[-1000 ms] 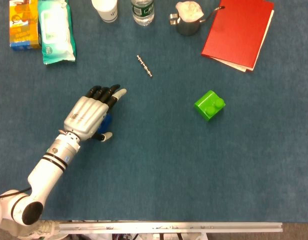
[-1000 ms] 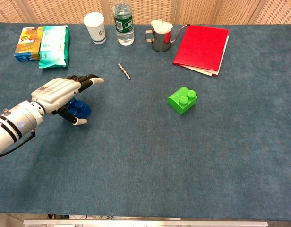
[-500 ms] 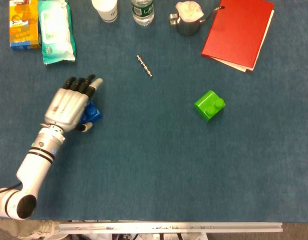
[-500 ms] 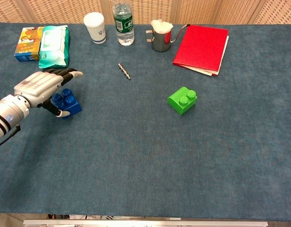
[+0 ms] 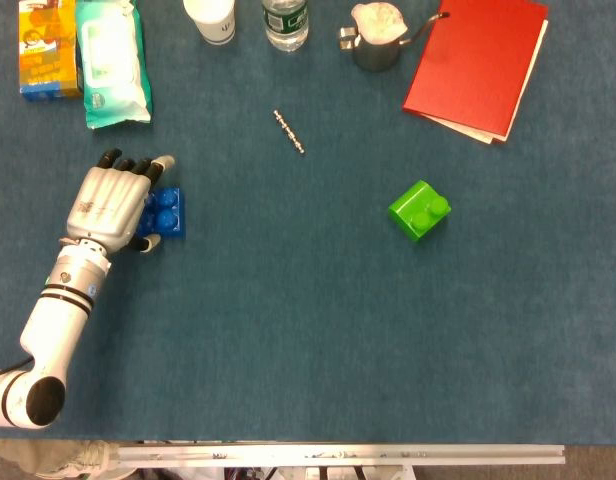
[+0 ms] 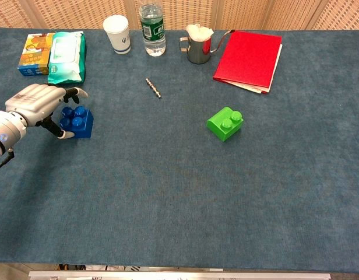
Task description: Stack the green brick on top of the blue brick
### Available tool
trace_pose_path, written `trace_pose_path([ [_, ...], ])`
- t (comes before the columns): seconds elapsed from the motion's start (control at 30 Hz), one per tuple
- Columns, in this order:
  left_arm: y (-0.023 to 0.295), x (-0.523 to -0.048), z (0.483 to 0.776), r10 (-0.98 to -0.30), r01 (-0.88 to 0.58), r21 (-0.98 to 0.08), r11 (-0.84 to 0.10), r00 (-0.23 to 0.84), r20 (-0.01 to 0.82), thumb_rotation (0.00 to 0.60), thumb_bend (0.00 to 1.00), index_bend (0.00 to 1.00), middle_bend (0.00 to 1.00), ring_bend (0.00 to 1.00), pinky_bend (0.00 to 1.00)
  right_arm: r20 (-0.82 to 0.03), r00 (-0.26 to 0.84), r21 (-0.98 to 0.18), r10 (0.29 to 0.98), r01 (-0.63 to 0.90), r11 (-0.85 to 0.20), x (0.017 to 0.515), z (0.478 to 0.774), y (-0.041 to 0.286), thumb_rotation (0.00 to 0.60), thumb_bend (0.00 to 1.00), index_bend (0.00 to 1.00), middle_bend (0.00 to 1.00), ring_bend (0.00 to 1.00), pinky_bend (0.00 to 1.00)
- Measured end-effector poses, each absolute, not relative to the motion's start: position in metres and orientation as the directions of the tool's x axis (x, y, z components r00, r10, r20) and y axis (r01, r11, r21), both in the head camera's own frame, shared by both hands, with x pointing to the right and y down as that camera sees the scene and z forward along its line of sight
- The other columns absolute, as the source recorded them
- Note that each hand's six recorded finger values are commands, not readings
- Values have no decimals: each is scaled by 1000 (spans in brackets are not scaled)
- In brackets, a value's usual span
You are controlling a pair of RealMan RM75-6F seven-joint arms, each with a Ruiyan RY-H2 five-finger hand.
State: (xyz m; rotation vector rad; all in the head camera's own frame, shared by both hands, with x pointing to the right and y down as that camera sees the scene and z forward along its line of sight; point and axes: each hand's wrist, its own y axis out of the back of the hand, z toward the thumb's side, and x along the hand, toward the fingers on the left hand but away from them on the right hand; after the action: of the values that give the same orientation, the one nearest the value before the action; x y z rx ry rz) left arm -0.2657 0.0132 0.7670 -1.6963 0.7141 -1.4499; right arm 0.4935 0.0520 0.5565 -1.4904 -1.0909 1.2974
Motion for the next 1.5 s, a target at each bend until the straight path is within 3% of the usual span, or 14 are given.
trace_pose_path([
  [0.4, 5, -257, 767, -824, 43, -847, -531, 209, 527, 600, 223, 400, 485, 421, 256, -244, 73, -965, 967, 80, -249, 495, 556, 52, 600, 66, 289, 362, 299, 454],
  [0.93, -4, -193, 740, -792, -29, -845, -535, 367, 489, 600, 223, 402, 487, 427, 260, -251, 75, -964, 965, 76, -256, 495, 557, 51, 600, 66, 289, 362, 299, 454],
  [1.5, -1, -116, 750, -729, -20, -820, -572, 471, 497, 600, 224, 401, 486, 426, 260, -251, 52, -964, 967, 76, -255, 503, 555, 53, 600, 66, 289, 362, 299, 454],
])
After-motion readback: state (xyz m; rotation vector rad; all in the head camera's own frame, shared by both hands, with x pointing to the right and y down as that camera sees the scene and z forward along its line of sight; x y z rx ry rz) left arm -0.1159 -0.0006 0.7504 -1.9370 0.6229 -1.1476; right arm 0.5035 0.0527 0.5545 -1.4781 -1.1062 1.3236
